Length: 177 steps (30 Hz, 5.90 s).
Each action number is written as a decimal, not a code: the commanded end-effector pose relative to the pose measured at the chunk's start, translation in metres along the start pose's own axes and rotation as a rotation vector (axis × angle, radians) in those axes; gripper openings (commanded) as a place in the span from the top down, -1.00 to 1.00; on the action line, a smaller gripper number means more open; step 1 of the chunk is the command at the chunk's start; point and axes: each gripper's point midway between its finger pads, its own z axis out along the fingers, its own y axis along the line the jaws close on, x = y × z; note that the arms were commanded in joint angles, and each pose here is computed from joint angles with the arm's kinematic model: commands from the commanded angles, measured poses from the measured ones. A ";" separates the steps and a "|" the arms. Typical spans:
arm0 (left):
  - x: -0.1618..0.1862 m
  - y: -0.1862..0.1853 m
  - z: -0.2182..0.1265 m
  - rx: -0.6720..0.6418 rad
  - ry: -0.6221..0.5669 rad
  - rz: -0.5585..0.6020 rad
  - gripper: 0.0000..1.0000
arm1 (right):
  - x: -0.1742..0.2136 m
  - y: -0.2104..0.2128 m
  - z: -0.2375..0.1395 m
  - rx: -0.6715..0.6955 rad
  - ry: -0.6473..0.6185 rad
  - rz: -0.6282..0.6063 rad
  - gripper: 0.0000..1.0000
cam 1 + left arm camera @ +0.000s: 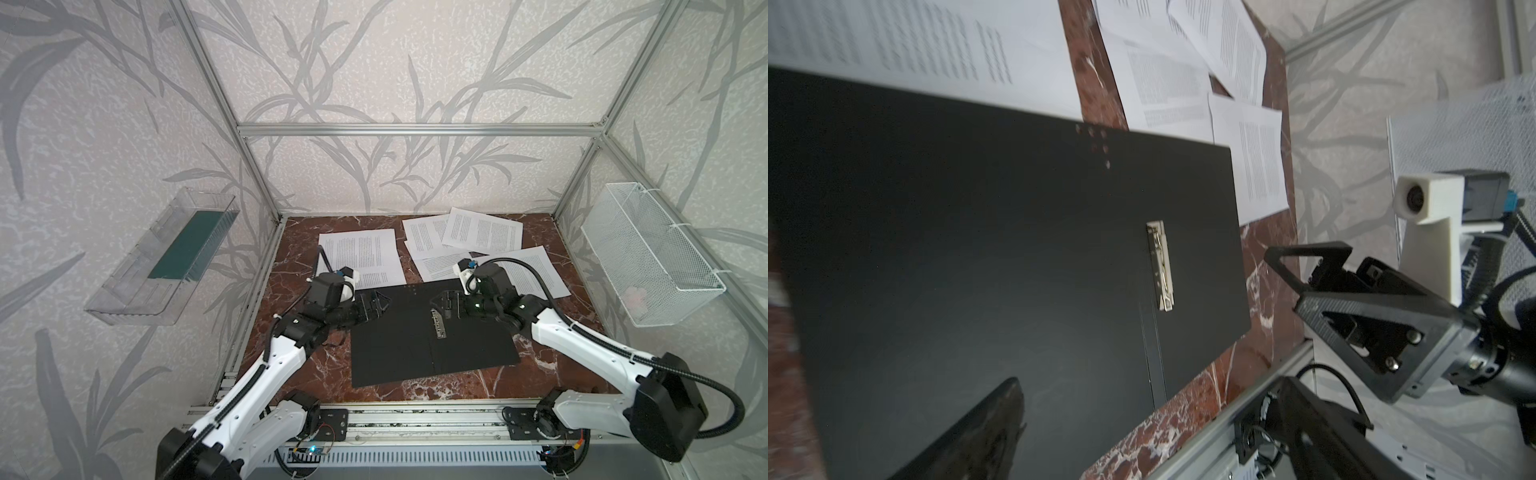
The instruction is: Put the files into the folder
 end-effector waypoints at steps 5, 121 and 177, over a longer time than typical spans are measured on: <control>0.019 -0.002 0.057 0.111 0.081 -0.028 -0.93 | 0.041 -0.022 -0.001 -0.050 0.100 0.051 -0.30; 0.096 0.167 0.064 -0.388 0.094 -0.111 -0.92 | 0.122 -0.154 0.075 0.448 0.308 0.123 1.00; 0.088 0.172 0.067 -0.441 0.081 -0.132 -0.91 | -0.035 -0.062 0.132 0.135 0.250 0.021 0.88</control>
